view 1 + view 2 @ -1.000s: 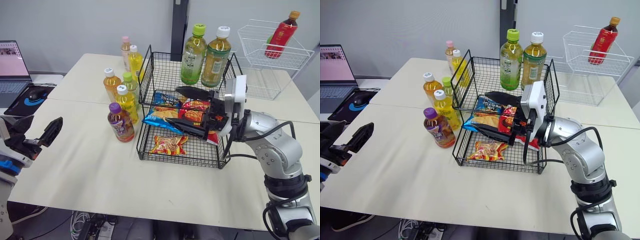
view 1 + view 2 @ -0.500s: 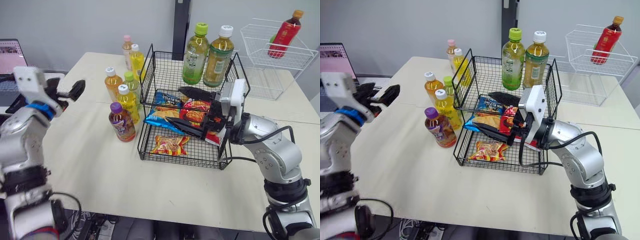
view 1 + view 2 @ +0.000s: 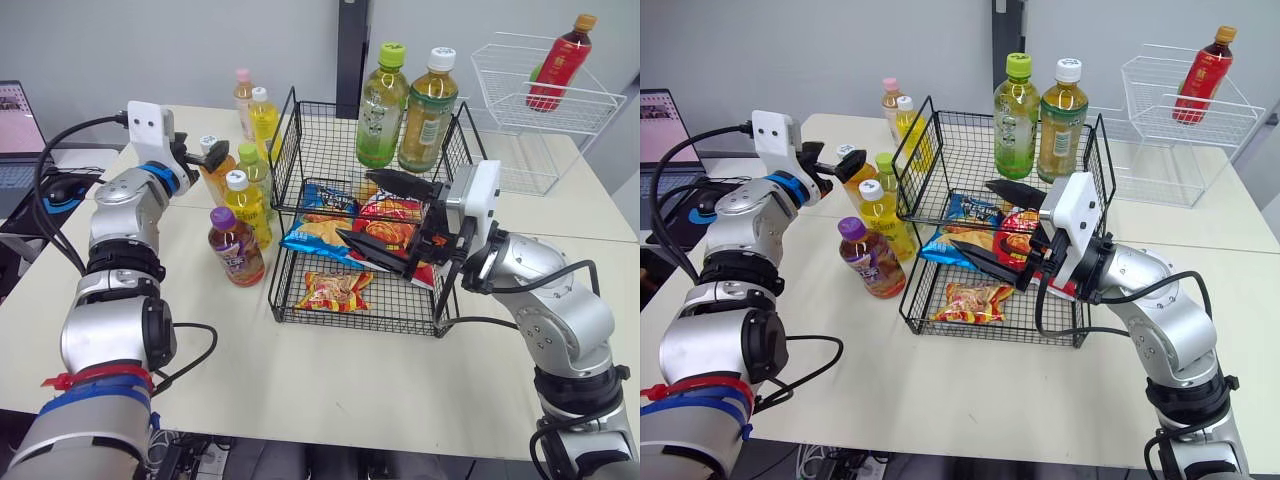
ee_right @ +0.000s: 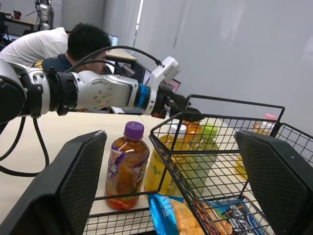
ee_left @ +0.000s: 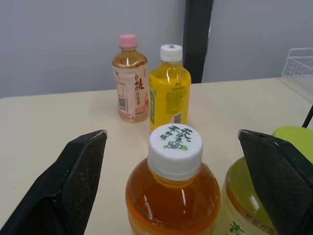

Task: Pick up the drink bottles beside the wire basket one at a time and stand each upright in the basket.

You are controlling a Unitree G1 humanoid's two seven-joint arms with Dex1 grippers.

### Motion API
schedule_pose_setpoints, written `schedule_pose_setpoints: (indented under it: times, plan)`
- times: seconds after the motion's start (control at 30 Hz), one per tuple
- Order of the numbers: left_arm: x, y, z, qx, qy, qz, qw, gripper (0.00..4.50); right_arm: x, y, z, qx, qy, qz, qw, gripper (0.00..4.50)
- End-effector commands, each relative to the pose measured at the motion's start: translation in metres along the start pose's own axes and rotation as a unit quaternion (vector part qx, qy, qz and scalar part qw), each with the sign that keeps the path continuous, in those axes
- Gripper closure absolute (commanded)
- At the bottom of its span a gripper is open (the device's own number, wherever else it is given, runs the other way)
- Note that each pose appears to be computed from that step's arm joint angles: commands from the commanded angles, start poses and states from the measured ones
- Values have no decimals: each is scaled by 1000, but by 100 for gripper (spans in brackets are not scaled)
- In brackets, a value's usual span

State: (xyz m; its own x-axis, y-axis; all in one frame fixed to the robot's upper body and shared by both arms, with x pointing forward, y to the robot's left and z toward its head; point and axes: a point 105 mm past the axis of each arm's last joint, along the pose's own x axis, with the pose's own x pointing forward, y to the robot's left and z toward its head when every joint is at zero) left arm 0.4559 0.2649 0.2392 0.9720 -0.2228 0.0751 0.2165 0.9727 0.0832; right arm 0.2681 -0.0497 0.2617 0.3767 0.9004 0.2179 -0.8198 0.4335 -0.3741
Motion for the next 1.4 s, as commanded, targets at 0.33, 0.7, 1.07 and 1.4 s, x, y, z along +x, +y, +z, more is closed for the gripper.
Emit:
schedule_pose_setpoints:
  times: [0.33,0.7,1.07,1.4]
  plan:
    - [12,-5,17,26,-14,18,999,117,-4,2,12,-19,-10,-10,1000,0]
    - [12,-3,20,46,-16,32,998,317,-4,2,12,-20,-10,-13,1000,0]
    - [-22,38,90,84,-119,41,989,317,-3,1,22,-17,-33,-13,999,0]
    - [-87,14,211,109,-172,-155,967,317,1,-3,29,-22,-53,-27,998,0]
